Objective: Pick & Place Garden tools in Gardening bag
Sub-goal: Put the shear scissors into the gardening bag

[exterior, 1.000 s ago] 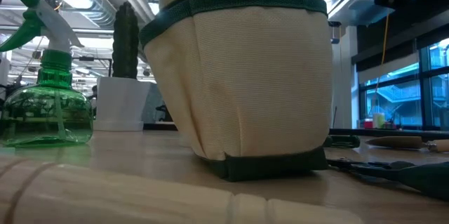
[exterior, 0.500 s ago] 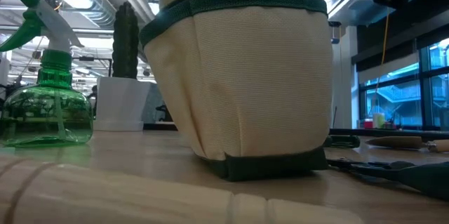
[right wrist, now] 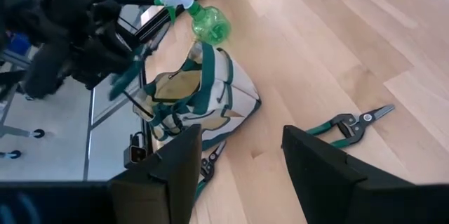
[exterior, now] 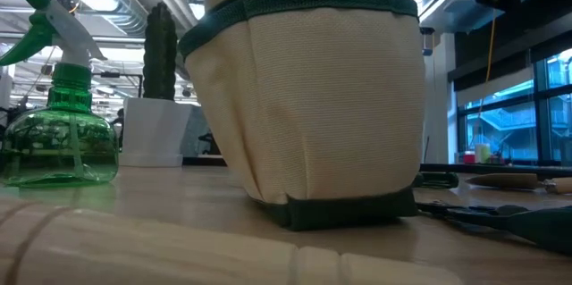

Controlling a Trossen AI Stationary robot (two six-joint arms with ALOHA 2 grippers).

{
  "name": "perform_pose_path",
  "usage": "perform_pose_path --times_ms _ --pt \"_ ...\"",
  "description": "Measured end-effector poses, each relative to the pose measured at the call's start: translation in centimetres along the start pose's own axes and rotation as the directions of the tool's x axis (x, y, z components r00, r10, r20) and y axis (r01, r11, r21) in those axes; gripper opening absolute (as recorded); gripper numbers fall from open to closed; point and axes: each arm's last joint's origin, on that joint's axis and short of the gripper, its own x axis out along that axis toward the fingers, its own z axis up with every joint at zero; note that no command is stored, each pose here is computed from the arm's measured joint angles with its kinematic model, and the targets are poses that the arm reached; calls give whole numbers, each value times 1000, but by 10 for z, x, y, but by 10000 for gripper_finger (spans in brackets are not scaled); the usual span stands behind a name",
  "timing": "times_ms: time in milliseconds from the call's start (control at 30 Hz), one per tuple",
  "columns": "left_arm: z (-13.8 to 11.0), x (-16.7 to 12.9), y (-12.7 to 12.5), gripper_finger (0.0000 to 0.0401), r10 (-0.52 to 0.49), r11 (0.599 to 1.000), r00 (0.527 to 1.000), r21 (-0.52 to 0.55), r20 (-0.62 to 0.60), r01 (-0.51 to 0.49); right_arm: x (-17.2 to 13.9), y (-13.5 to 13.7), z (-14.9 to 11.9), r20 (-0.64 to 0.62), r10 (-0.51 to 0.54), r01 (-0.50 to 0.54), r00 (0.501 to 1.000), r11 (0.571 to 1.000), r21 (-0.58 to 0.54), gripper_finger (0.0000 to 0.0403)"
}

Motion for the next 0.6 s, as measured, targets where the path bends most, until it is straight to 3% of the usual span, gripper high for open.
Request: perform_pose_path --times_ms 300,600 --pt "40 -30 -5 46 -35 999 952 11 -303 40 1 1 1 7 4 -4 1000 1000 -4 202" --pt "54 -17 -9 46 20 999 925 32 -379 -8 1 1 2 19 9 -8 1000 1000 -10 202"
